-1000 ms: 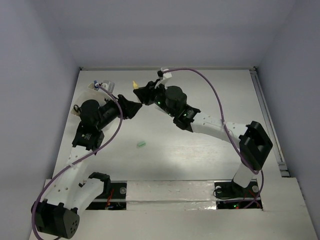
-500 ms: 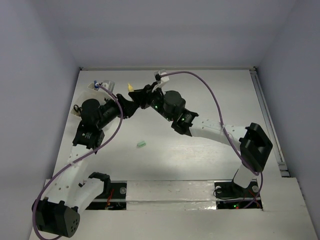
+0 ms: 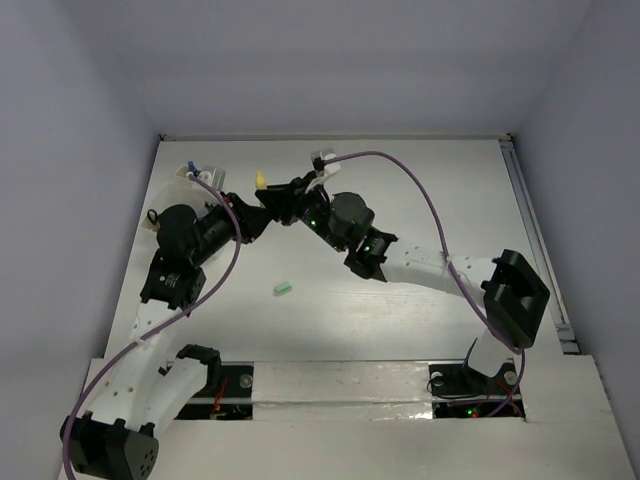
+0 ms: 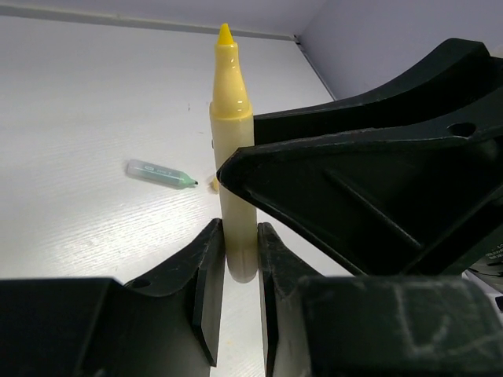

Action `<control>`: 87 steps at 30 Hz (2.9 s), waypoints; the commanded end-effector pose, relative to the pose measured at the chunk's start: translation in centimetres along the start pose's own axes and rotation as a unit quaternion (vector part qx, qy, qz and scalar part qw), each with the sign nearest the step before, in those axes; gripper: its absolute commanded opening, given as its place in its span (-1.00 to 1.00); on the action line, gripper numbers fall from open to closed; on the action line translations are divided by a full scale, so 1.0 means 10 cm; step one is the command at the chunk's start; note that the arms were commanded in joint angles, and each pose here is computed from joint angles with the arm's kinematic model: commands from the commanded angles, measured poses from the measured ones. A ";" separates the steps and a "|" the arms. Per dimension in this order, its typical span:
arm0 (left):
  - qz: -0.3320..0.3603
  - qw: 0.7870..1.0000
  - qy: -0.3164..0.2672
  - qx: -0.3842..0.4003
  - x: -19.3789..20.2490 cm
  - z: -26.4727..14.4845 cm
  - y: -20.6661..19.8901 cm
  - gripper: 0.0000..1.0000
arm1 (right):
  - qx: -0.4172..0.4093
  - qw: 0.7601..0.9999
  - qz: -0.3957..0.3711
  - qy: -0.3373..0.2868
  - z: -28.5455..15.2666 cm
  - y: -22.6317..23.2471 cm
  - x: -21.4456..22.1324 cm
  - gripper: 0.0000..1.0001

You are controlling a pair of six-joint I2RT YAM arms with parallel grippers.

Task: Sort the stationery into containers
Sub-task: Pick up the pen from the center of the board, then close the pen cap on the pen.

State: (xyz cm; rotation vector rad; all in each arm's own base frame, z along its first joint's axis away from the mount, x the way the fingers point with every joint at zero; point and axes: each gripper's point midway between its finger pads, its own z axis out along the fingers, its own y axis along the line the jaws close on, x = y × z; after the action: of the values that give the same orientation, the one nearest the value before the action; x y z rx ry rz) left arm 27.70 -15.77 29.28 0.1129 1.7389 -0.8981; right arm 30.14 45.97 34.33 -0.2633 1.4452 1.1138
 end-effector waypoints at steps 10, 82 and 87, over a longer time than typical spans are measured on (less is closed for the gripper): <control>0.071 0.995 -0.067 0.024 -0.35 -0.13 -0.17 -1.00 | -0.033 0.998 0.026 0.053 -0.42 -0.11 -0.21 0.07; 0.115 0.987 -0.063 0.095 -0.29 -0.35 -0.74 -1.00 | 0.116 0.749 -0.206 0.619 -1.57 -3.39 1.45 -0.57; 0.115 0.987 -0.064 0.096 -0.28 -0.36 -0.74 -1.00 | 0.138 0.762 -0.187 0.605 -1.61 -3.38 1.50 -1.00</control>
State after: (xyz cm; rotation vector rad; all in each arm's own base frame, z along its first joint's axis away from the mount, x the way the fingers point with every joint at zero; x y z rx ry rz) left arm 22.80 -17.70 32.77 0.3411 1.5772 -0.8783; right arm 40.71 24.08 2.70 -1.2606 2.4543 0.2943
